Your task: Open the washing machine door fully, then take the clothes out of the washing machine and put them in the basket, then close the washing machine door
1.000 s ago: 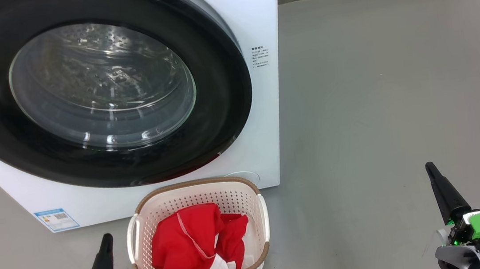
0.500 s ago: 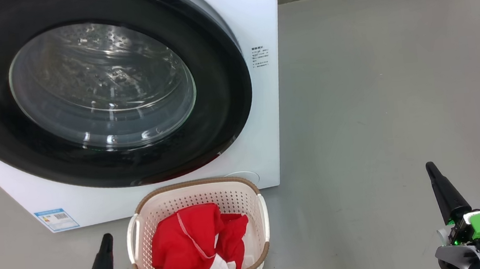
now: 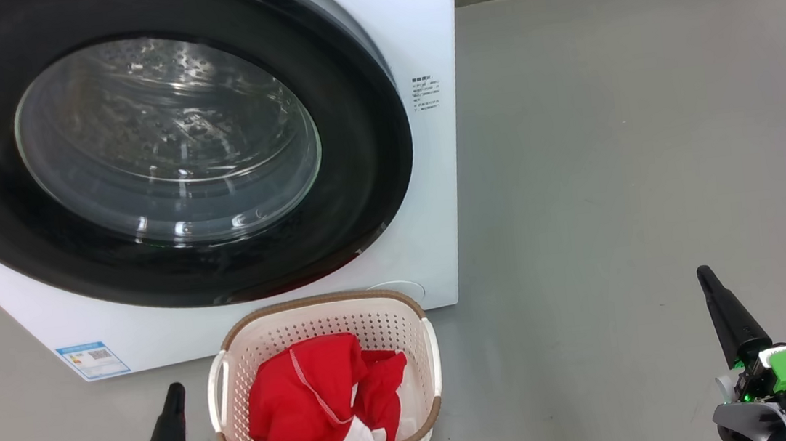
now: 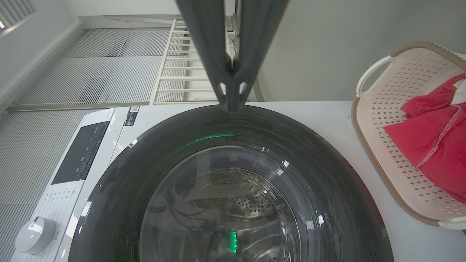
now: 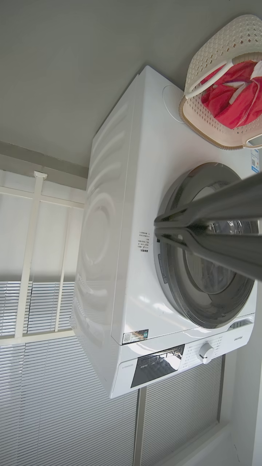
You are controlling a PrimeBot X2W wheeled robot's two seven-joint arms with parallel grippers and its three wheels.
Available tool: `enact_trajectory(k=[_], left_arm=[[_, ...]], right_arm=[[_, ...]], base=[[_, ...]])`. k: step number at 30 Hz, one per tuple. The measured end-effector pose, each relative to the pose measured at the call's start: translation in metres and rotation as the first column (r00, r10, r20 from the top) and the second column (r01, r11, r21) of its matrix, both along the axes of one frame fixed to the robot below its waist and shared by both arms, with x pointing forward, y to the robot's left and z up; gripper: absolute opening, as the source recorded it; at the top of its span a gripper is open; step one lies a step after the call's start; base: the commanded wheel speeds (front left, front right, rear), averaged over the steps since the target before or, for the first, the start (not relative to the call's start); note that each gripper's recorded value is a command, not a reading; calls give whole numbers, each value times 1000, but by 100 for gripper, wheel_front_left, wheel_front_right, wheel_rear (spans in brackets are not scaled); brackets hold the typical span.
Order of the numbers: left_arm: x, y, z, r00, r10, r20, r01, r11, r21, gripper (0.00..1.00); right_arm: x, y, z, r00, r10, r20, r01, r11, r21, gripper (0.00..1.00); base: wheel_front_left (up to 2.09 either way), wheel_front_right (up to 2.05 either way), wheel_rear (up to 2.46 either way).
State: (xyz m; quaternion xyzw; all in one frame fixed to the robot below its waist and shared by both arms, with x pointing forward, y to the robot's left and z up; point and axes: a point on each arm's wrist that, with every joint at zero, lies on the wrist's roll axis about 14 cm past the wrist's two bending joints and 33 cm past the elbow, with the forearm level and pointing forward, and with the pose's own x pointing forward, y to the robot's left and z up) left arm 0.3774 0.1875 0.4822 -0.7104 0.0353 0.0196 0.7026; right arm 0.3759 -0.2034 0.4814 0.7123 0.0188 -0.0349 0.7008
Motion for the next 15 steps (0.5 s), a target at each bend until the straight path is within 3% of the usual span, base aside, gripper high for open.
enact_trajectory(k=[15], left_arm=[[0,0,0,1000,0,0,0,1000,0,0]], right_arm=[[0,0,0,1000,-1,0,1,1000,0,0]], base=[[0,0,0]])
